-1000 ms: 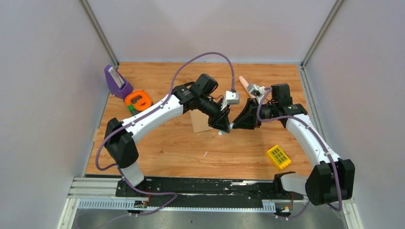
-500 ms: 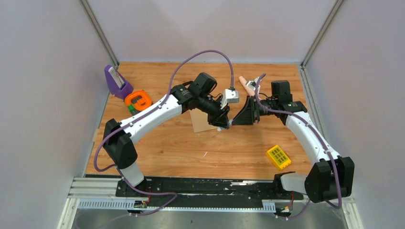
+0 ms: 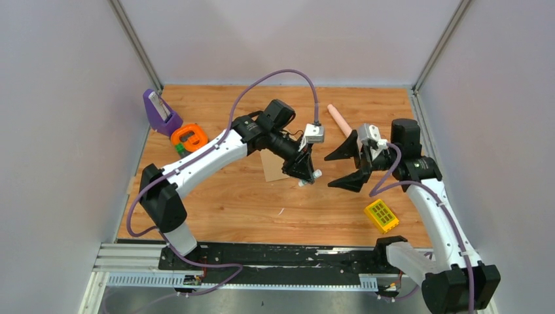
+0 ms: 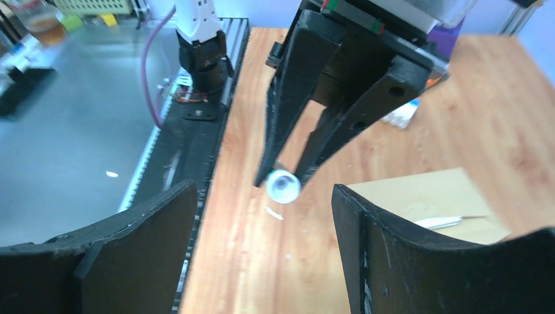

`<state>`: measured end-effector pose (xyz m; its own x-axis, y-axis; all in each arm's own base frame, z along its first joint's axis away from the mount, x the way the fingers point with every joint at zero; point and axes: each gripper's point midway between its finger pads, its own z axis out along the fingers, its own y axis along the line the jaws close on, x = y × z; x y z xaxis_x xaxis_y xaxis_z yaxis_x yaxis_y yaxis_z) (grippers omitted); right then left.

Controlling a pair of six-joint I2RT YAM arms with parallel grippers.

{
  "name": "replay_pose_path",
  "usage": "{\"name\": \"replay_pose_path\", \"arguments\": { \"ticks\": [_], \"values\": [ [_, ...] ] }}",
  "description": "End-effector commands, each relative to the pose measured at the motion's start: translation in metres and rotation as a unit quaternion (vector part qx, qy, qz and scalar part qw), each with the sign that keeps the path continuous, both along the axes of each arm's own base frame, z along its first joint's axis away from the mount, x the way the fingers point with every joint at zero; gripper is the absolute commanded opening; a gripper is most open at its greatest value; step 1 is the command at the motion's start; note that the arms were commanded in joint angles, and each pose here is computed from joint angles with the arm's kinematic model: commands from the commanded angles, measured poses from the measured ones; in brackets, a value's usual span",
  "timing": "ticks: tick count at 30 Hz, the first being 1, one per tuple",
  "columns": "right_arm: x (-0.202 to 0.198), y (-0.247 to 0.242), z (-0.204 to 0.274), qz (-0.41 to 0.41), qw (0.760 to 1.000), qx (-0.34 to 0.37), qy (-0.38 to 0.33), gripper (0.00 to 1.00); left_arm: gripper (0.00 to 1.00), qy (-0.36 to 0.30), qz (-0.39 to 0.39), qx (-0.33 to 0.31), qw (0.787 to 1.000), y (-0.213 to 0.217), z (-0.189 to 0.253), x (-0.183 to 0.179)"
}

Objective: Place the letter into the envelope and seal it
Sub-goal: Unscrew the solid glue.

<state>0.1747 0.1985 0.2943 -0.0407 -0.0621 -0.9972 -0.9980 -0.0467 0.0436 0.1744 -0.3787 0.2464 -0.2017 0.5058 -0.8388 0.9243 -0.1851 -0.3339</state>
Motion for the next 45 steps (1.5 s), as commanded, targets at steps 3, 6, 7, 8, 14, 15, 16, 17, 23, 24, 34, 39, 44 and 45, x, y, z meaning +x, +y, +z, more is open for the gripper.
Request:
{"name": "replay_pose_path", "arguments": {
  "ticks": [3,6,7,8,14,15,16,17,23,24,34,39,44,45],
  "values": [
    [-0.011,0.002,0.007,0.071,0.976,0.086,-0.189,0.79,0.01,0.040,-0.066,-0.048,0.996,0.007,0.020,-0.030],
    [-0.016,0.005,0.010,0.089,0.974,0.106,-0.181,0.77,0.01,0.046,-0.067,-0.047,0.996,0.006,0.019,-0.031],
    [-0.017,0.007,0.009,0.094,0.974,0.106,-0.174,0.76,0.01,0.045,-0.066,-0.046,0.996,0.007,0.018,-0.030],
    [-0.018,0.009,0.008,0.099,0.975,0.105,-0.167,0.74,0.01,0.044,-0.065,-0.046,0.996,0.007,0.018,-0.030],
    [-0.034,0.018,0.001,0.128,0.974,0.110,-0.154,0.70,0.01,0.043,-0.062,-0.045,0.996,0.006,0.017,-0.029],
    [-0.037,0.019,0.001,0.133,0.973,0.111,-0.154,0.70,0.01,0.044,-0.061,-0.044,0.996,0.006,0.016,-0.029],
    [-0.039,0.020,0.003,0.137,0.972,0.112,-0.154,0.69,0.01,0.044,-0.061,-0.044,0.996,0.005,0.016,-0.028],
    [-0.042,0.021,0.004,0.141,0.972,0.114,-0.152,0.69,0.01,0.045,-0.060,-0.043,0.996,0.005,0.016,-0.028],
    [-0.053,0.024,0.005,0.150,0.972,0.115,-0.143,0.63,0.01,0.043,-0.058,-0.043,0.996,0.005,0.016,-0.027],
    [-0.054,0.024,0.004,0.149,0.972,0.112,-0.142,0.62,0.01,0.042,-0.058,-0.042,0.997,0.005,0.016,-0.027],
    [-0.069,0.018,-0.011,0.128,0.977,0.083,-0.150,0.51,0.00,0.028,-0.047,-0.037,0.998,0.004,0.016,-0.021],
    [-0.070,0.016,-0.020,0.123,0.978,0.057,-0.161,0.47,0.00,0.025,-0.045,-0.036,0.998,0.004,0.016,-0.020],
    [-0.066,0.016,-0.013,0.122,0.975,0.052,-0.177,0.48,0.00,0.026,-0.044,-0.034,0.998,0.003,0.016,-0.019],
    [-0.064,0.016,-0.010,0.121,0.975,0.048,-0.180,0.49,0.00,0.026,-0.044,-0.034,0.998,0.003,0.016,-0.019]
  ]
}}
